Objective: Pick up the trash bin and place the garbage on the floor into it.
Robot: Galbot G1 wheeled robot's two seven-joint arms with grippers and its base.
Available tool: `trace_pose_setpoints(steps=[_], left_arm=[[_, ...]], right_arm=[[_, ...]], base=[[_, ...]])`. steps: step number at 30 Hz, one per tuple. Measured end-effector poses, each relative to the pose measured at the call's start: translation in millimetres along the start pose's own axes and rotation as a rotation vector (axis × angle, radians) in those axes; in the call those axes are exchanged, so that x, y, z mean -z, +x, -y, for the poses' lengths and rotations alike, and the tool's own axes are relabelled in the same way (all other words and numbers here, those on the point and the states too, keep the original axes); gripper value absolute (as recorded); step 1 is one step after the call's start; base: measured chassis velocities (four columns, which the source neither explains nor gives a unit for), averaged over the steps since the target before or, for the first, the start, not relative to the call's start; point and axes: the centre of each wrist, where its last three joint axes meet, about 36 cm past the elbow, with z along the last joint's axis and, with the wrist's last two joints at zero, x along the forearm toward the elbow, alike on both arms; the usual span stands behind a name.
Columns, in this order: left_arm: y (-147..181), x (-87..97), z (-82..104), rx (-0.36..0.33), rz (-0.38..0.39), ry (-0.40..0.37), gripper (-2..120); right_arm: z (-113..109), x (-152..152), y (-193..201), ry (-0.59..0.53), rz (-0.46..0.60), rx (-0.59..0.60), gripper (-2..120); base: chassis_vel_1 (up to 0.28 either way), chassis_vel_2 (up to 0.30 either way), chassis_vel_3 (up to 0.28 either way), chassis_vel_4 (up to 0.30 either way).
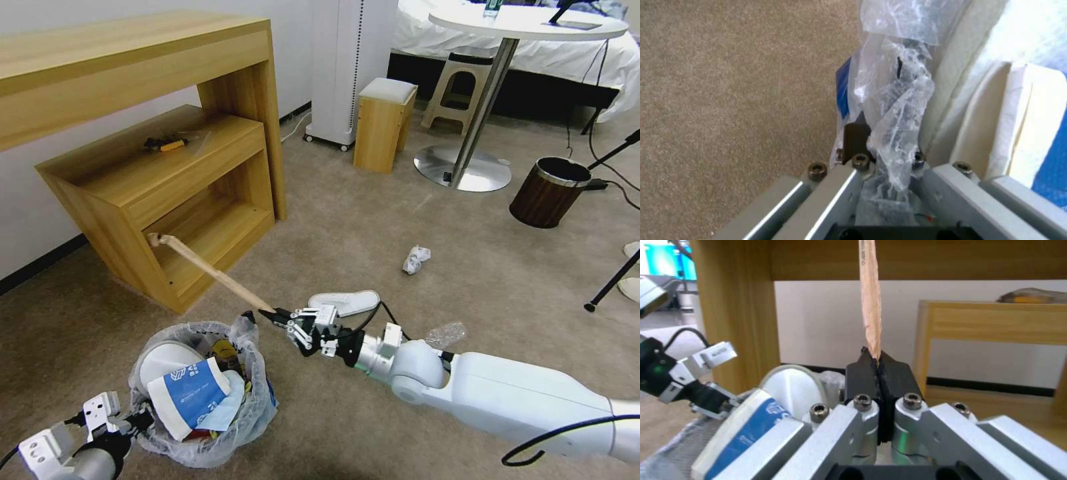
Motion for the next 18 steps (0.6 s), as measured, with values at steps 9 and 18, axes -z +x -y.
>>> trace_pose_setpoints(steps=[9, 18], left_arm=[[5.1, 2.8, 1.8, -0.001, 0.015, 0.007, 0], [7.4, 4.3, 1.8, -0.001, 0.017, 0.007, 0]], right_arm=[[-11.7, -5.8, -25.6, -0.014, -0.017, 0.064, 0], [-16.6, -11.9, -39.0, -0.023, -0.04, 0.09, 0]], base=[[0.0, 0.0, 0.0, 0.0], [0.0, 0.0, 0.0, 0.0]])
